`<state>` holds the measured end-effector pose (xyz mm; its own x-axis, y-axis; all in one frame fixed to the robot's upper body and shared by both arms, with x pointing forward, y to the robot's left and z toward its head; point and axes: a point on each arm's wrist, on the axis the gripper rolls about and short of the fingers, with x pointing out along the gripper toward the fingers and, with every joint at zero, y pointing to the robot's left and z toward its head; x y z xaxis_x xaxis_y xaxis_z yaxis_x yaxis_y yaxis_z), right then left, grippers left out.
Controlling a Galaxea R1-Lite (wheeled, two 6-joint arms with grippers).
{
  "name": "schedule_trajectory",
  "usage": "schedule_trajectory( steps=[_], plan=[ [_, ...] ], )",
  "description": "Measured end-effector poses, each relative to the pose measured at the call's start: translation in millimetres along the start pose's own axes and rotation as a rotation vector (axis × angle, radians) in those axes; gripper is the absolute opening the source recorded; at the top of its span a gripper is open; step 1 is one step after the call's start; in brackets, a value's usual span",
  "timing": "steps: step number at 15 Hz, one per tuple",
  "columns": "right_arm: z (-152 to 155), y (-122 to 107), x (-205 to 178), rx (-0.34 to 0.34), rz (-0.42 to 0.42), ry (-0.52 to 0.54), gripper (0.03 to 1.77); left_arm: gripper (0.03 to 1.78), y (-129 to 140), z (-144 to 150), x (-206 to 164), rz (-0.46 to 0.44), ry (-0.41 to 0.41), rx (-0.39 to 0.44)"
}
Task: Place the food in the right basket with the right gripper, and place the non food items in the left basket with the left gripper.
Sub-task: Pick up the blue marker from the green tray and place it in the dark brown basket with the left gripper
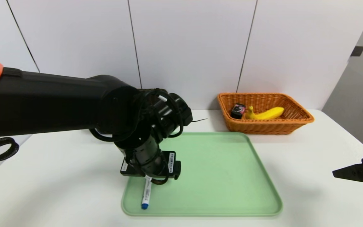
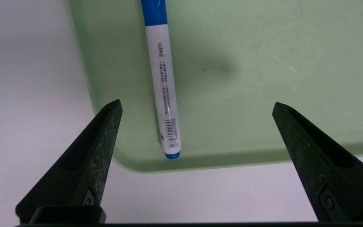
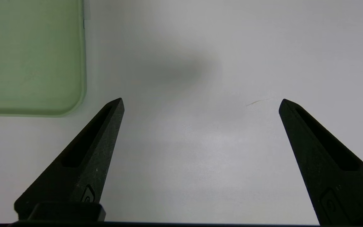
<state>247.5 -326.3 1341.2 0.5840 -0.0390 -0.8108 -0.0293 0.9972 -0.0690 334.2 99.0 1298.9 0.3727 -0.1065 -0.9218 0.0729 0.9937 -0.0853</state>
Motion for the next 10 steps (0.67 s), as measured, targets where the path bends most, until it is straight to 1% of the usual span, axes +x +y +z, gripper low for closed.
schedule_trajectory(
  steps=[3, 10],
  plan=[
    [-1.5, 0.0, -0.6, 0.0, 0.001, -0.001, 1.7, 1.69, 2.6, 10.3, 3.6, -0.022, 0.057, -0.022],
    [-2.9, 0.0, -2.2, 0.002, 0.006, -0.006, 1.7, 1.69, -1.1, 14.1, 24.5, 0.011, 0.098, -0.022]
  ],
)
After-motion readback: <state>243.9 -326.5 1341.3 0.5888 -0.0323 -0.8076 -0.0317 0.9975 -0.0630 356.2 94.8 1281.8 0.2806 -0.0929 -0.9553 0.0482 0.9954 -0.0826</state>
